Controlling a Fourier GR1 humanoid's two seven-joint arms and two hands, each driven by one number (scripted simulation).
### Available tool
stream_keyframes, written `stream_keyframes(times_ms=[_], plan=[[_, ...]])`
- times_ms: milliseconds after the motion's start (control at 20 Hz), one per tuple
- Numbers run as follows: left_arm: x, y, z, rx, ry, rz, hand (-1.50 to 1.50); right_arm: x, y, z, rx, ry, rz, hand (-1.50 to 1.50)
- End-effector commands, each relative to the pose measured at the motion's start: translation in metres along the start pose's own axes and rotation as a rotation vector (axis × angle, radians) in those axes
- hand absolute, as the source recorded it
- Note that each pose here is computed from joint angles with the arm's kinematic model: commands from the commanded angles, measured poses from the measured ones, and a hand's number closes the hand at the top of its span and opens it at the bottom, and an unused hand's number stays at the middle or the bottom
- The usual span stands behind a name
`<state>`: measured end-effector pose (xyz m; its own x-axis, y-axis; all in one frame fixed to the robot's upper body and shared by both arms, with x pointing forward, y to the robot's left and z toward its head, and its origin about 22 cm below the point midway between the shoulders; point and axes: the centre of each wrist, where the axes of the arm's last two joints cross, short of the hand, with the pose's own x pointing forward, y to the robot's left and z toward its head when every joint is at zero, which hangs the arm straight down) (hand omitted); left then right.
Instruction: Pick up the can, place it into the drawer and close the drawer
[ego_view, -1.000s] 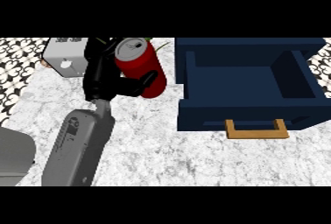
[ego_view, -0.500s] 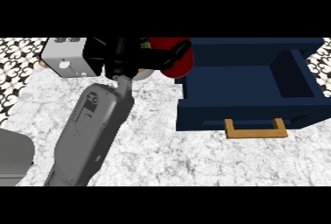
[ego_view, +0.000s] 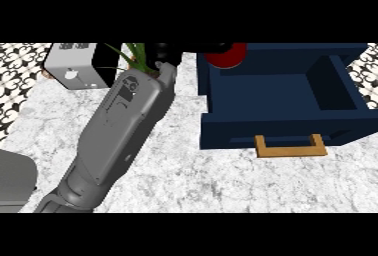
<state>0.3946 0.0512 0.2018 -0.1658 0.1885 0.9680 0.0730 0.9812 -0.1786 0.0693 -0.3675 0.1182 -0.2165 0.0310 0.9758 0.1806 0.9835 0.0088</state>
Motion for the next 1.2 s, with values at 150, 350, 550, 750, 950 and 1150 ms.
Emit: stream_keyframes(times_ms=[150, 350, 550, 750, 950, 1150], plan=[[0.003, -0.028, -0.012, -0.021, 0.011, -0.011, 1.50, -0.005, 0.007, -0.014, 0.011, -0.009, -0.005, -1.50], [0.007, -0.049, -0.017, 0.008, 0.021, -0.034, 1.50, 0.003, 0.011, -0.001, 0.013, -0.008, -0.014, -1.50], [0.000, -0.050, -0.023, -0.020, 0.040, -0.035, 1.50, 0.011, -0.012, -0.012, 0.029, -0.015, -0.002, -1.50], [0.003, -0.059, -0.027, -0.003, 0.047, -0.035, 1.50, 0.006, 0.016, -0.007, 0.046, -0.016, -0.005, -1.50], [0.001, -0.069, -0.027, 0.005, 0.054, -0.086, 1.50, 0.009, 0.014, -0.024, 0.012, -0.024, 0.003, -1.50], [-0.010, -0.072, -0.021, 0.007, 0.062, -0.091, 1.50, 0.007, 0.016, -0.020, 0.043, -0.012, -0.032, -1.50]])
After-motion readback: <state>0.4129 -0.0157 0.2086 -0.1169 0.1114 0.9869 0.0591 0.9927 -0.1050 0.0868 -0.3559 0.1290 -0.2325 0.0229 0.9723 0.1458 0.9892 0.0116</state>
